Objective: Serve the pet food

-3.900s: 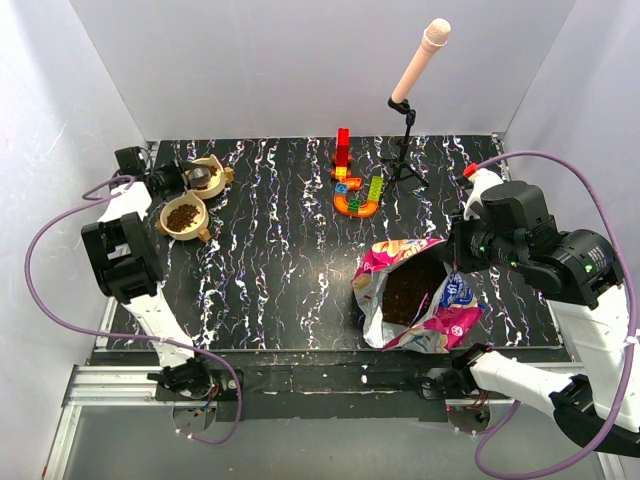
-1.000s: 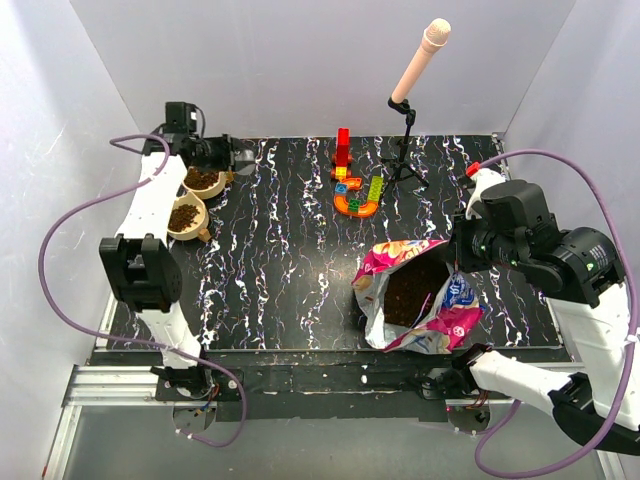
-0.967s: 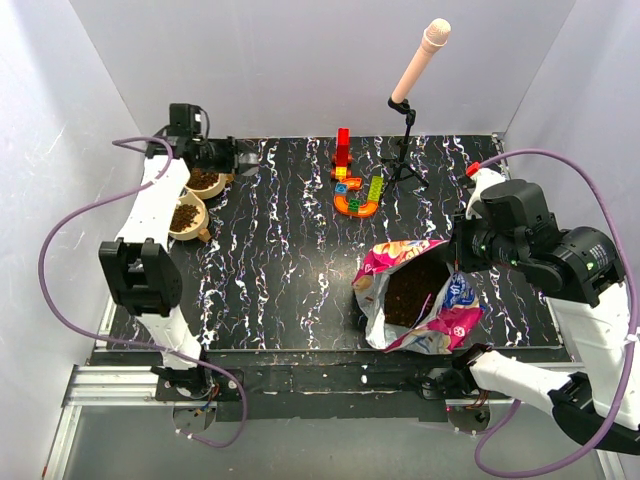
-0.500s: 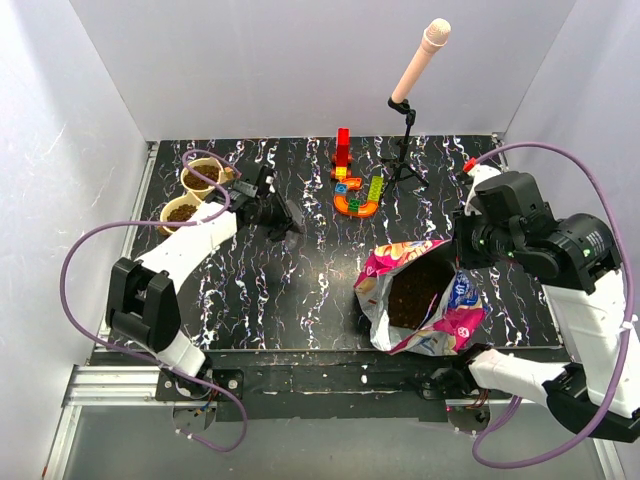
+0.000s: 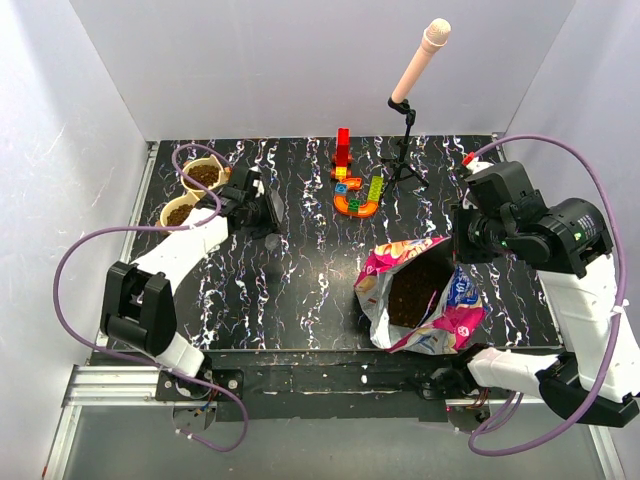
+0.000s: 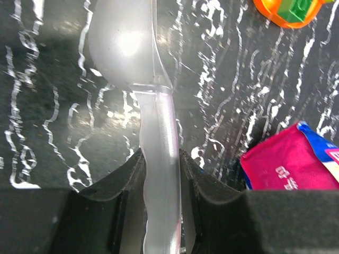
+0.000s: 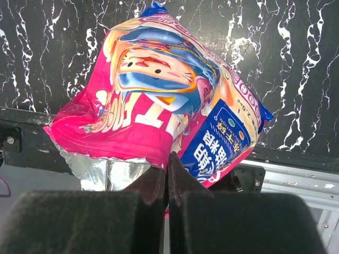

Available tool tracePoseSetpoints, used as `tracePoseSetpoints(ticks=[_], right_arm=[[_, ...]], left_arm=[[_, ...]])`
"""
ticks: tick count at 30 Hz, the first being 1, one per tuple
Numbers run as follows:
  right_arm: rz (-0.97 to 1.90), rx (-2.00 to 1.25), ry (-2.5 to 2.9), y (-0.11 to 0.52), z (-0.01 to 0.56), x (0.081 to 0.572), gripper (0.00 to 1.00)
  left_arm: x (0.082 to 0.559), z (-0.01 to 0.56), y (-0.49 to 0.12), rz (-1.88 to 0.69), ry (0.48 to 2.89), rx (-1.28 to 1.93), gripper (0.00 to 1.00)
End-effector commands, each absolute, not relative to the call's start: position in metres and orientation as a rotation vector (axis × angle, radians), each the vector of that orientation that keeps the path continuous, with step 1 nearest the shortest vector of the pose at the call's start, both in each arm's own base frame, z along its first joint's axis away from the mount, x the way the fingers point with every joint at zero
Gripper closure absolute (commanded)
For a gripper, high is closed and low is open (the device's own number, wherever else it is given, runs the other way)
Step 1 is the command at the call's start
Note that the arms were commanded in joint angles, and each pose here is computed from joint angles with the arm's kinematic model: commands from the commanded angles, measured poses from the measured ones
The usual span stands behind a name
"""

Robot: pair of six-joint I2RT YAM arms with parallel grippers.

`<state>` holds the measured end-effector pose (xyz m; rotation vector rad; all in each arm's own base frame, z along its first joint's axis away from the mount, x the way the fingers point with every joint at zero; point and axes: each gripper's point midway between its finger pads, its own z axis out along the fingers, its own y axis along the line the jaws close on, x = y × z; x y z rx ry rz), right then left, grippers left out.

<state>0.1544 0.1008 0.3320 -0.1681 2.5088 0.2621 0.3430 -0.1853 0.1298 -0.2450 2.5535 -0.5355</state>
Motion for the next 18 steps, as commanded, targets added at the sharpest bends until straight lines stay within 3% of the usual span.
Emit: tracePoseSetpoints(ticks=[1,3,4,5,7,13,18], right_arm=[[0.473,-0.041,2.215,0.116,0.398,0.173,0.99],[0.468,-0.040,2.223,0.114,0.399,0.172,0.99],[0.462,-0.043,2.235,0.113,0.398,0.170,0.99],[0.463,-0.050,2.239,0.113,0.398,0.168,0.99],[0.454,-0.068,2.247,0.113,0.398,0.168,0.99],[0.461,-0.110,2.260,0.124,0.400,0.178,0.99],[0.512,-0.175,2.270,0.140,0.405,0.183,0.99]], left_arm=[[0.362,0.125,-0.159,-0.408,2.505,-0.173,1.00],[0.358,0.115,-0.149,-0.374,2.565,-0.167,0.97],[0.355,0.114,-0.141,-0.329,2.591,-0.186,0.82],[0.348,0.118,-0.137,-0.302,2.613,-0.194,0.49],[0.344,0.138,-0.136,-0.330,2.572,-0.217,0.02],[0.326,0.192,-0.150,-0.479,2.510,-0.280,0.03],[0.297,0.249,-0.223,-0.963,2.447,-0.060,0.22]])
